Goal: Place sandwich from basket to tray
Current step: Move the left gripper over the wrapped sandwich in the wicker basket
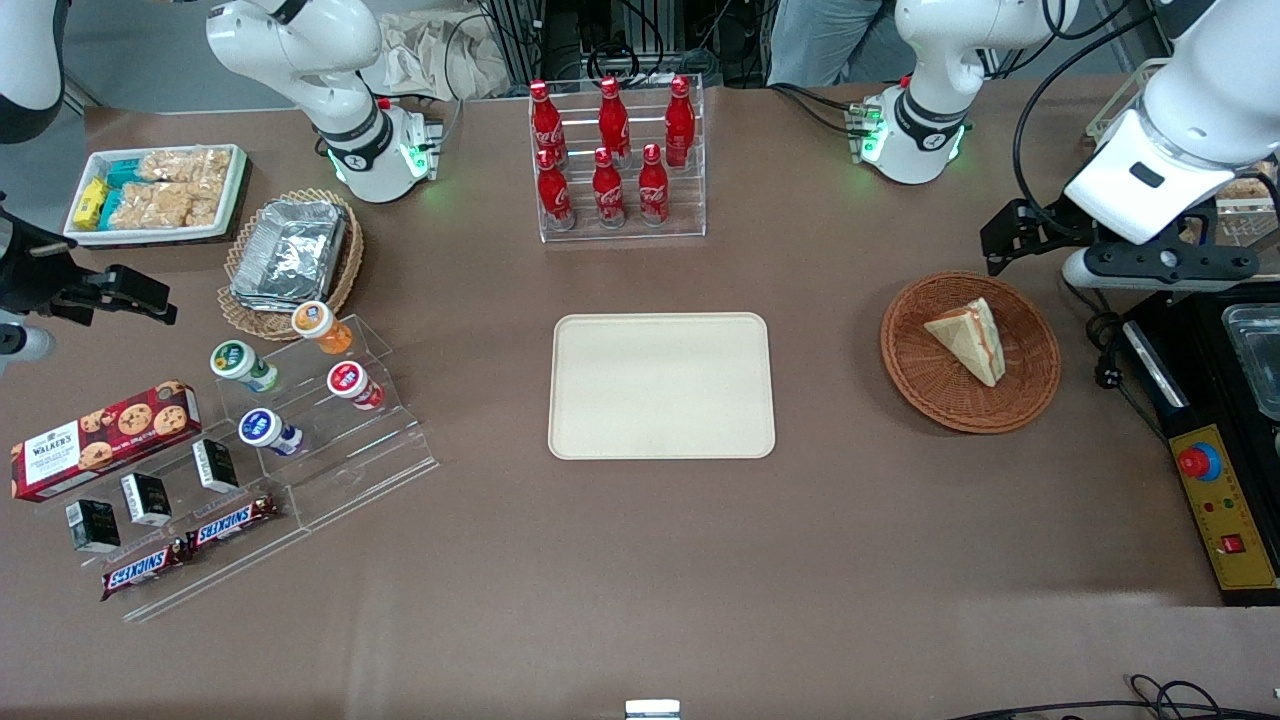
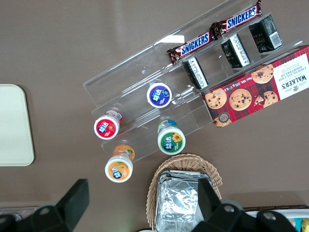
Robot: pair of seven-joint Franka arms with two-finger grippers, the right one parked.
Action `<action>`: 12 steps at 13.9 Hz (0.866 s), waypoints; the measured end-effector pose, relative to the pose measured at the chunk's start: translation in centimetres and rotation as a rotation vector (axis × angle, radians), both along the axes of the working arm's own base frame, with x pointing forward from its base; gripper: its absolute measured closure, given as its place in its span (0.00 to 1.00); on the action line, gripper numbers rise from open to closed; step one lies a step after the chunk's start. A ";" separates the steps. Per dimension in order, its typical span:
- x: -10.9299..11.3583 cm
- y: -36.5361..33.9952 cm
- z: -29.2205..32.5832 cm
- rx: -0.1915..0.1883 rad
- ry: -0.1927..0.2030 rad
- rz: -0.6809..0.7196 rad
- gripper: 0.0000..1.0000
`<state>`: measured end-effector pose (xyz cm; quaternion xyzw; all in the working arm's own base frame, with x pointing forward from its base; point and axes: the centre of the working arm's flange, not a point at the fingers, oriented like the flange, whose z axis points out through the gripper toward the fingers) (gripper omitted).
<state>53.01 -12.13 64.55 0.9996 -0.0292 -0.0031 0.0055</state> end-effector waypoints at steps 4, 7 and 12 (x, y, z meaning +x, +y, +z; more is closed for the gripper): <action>-0.1 0.4 0.1 0.038 -0.009 0.114 0.00; -0.8 0.7 -1.5 0.077 0.028 0.339 0.00; -7.8 6.8 -5.5 0.061 -0.018 0.520 0.00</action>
